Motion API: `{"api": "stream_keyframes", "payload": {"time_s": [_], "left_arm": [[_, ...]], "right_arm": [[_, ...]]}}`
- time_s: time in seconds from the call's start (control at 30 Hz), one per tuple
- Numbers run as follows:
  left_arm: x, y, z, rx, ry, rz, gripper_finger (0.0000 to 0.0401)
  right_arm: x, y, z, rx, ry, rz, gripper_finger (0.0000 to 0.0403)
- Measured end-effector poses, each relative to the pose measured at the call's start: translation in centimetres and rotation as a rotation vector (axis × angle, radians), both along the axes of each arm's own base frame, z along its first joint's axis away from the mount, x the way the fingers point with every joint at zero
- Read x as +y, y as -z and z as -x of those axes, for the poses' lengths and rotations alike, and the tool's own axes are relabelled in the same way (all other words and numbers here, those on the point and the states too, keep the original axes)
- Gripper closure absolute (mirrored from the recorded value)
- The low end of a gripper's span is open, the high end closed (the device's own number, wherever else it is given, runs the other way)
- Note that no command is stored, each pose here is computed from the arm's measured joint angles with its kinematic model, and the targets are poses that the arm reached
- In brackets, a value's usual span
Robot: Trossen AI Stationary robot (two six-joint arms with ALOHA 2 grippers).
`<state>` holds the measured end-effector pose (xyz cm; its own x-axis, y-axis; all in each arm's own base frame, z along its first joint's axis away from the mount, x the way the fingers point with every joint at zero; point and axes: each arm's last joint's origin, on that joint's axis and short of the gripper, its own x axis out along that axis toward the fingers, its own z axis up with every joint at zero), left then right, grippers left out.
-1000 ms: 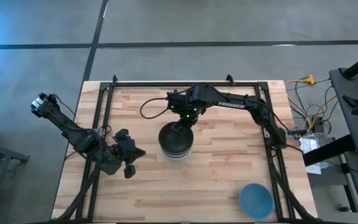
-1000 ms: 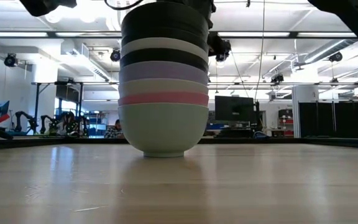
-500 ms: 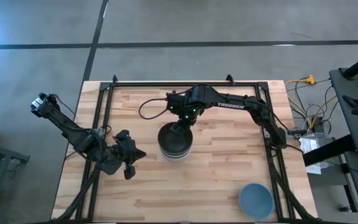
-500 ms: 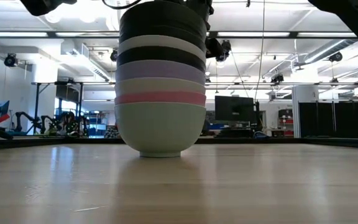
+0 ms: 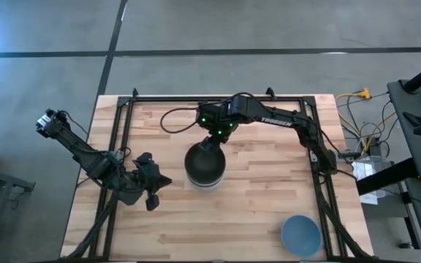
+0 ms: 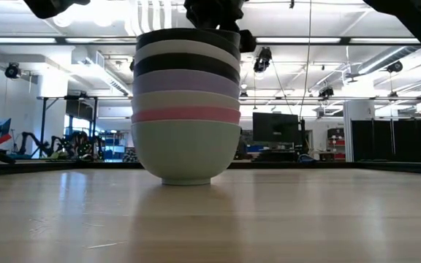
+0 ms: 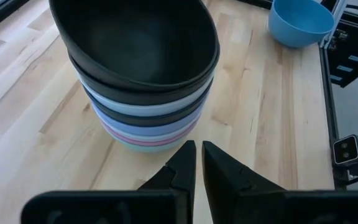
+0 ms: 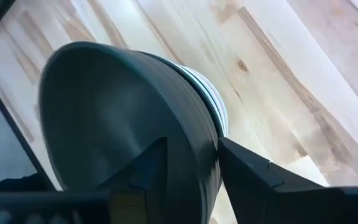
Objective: Nest bowls inside each other
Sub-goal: Stack the black bowl on top of the other black bowl
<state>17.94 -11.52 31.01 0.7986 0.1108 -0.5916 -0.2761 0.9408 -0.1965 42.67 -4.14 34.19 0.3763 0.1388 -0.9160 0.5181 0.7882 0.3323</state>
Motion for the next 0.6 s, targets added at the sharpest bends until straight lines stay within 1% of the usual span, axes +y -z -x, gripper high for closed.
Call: {"api": "stream_keyframes", "payload": {"time_s": [0.3,0.43,0.6], "left_arm": [[-0.02,-0.02,-0.02,-0.003,0.000,0.002,0.0389],[-0.01,-0.02,-0.02,-0.003,0.000,0.002,0.0389],[-0.01,-0.02,-0.02,-0.002,0.000,0.002,0.0389]], "right_arm": [[0.34,0.30,-0.17,0.008,-0.015,0.002,0.0275],[0.23,0.32,-0.19,0.009,-0.008,0.045,0.0264],[0.20,0.32,-0.20,0.007,-0.018,0.057,0.0246]]}}
